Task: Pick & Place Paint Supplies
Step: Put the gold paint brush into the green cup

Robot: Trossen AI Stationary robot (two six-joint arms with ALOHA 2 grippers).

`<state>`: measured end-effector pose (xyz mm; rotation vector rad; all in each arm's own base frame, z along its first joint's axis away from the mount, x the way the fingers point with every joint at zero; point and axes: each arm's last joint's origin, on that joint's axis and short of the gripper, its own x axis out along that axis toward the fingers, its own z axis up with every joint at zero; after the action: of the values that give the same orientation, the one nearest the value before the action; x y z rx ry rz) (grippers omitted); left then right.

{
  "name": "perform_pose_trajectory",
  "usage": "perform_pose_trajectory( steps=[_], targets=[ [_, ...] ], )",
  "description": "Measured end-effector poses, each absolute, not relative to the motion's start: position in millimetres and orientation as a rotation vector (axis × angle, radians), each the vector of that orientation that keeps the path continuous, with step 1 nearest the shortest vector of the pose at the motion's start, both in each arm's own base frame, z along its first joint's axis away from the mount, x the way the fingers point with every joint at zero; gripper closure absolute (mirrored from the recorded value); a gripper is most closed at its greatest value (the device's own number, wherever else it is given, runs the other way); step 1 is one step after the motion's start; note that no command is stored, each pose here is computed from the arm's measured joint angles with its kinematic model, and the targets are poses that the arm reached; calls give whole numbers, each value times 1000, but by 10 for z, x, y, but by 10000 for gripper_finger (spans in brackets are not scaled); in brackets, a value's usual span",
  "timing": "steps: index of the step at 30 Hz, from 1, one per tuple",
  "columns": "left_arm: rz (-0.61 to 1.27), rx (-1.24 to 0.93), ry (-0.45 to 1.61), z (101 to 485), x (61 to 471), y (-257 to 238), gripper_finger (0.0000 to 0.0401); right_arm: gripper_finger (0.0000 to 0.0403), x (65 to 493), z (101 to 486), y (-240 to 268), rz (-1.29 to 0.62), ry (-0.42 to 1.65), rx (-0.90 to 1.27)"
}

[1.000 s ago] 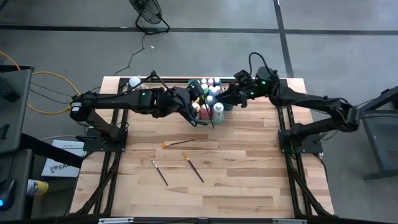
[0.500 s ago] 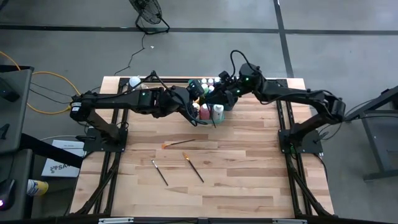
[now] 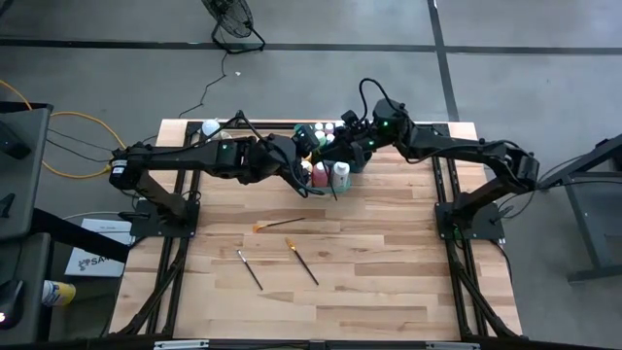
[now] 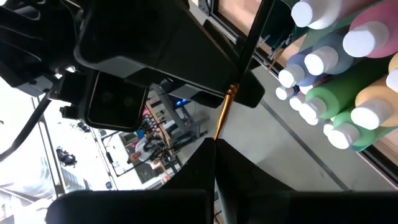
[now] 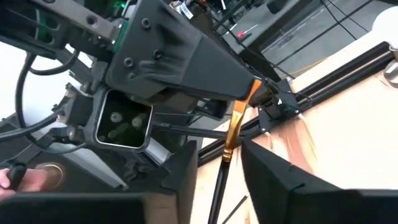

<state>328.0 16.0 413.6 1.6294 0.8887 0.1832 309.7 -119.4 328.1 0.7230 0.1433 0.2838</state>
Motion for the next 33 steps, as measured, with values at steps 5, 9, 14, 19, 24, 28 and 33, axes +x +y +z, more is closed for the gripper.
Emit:
perform_pose_trajectory(
  steps=[5, 9, 14, 19, 24, 28, 33],
  targets=[
    [183, 1629, 887, 4136, 3281, 160, 401, 338, 3098, 3282, -1190, 285, 143, 720],
    [187, 1627, 883, 4141, 3283, 159, 401, 378, 3098, 3277, -1191, 282, 146, 723],
    [188, 1624, 882, 4141, 3281, 159, 401, 392, 3097, 3276, -1192, 284, 145, 703],
    [194, 1608, 879, 4140, 3281, 159, 389, 395, 3098, 3278, -1192, 281, 141, 700],
    [215, 1565, 868, 4152, 3266, 161, 338, 397, 3099, 3282, -1193, 277, 135, 696],
    [282, 1498, 865, 4190, 3224, 169, 280, 397, 3094, 3267, -1197, 270, 149, 696],
    [494, 1323, 910, 4243, 3113, 202, 225, 398, 2999, 3300, -1179, 154, 167, 648]
  ],
)
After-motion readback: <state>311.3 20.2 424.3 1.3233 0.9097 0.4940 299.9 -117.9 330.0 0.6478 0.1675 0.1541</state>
